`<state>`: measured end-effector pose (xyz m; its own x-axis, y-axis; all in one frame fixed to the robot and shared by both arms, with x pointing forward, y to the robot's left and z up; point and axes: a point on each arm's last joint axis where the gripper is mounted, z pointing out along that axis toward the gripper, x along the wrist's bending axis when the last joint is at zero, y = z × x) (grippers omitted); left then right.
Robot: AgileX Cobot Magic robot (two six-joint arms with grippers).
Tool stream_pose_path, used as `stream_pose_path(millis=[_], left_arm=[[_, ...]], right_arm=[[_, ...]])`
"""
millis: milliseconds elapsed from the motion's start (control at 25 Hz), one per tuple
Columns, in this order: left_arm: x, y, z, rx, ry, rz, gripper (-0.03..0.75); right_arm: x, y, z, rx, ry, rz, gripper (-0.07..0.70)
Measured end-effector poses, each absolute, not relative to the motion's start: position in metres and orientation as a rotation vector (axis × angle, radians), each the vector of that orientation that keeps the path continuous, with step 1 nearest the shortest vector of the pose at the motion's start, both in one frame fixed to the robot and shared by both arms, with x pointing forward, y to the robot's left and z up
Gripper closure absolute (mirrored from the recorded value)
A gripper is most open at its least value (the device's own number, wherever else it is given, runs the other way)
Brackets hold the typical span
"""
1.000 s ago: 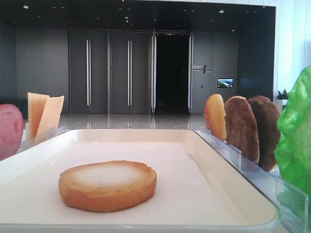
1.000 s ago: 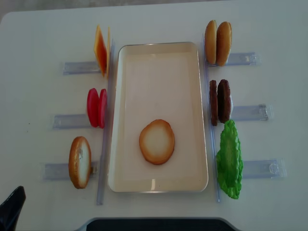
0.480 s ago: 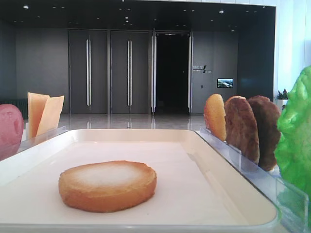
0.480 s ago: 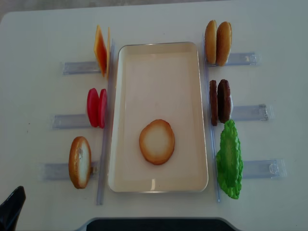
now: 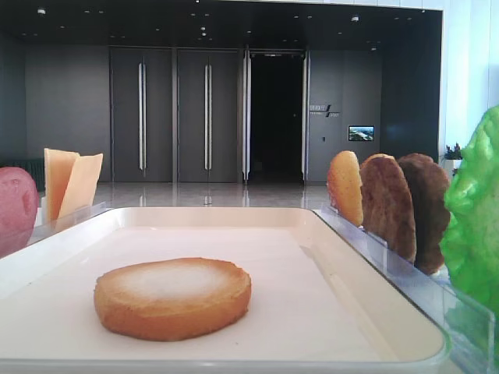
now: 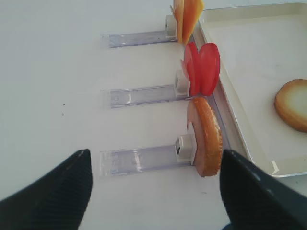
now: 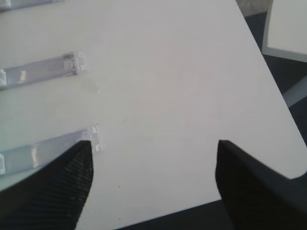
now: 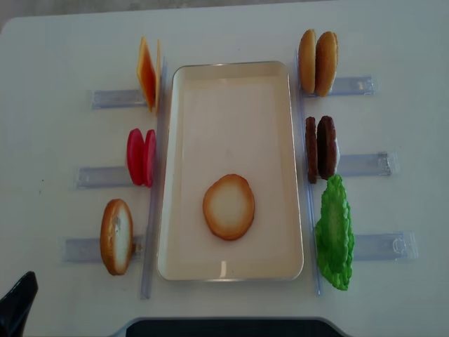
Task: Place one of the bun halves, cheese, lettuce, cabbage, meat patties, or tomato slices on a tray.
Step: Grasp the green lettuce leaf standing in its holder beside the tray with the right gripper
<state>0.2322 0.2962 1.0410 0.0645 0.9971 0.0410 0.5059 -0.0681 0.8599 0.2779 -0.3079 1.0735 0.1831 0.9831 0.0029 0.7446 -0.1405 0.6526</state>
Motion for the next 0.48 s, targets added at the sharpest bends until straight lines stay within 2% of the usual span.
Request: stream_pose_path(millis=[240,480], left_arm=[[0.232,0.296,1.041,1.66,1.52,0.911,0.083],[0.232,0.296,1.041,1.661,1.519,0.912,0.083]], right_arm=[[0.33,-0.312,1.085,2.065,1.724,0.448,0.097],[0.385,-0.314,1.074,2.202,1.845,0.263,0.097]])
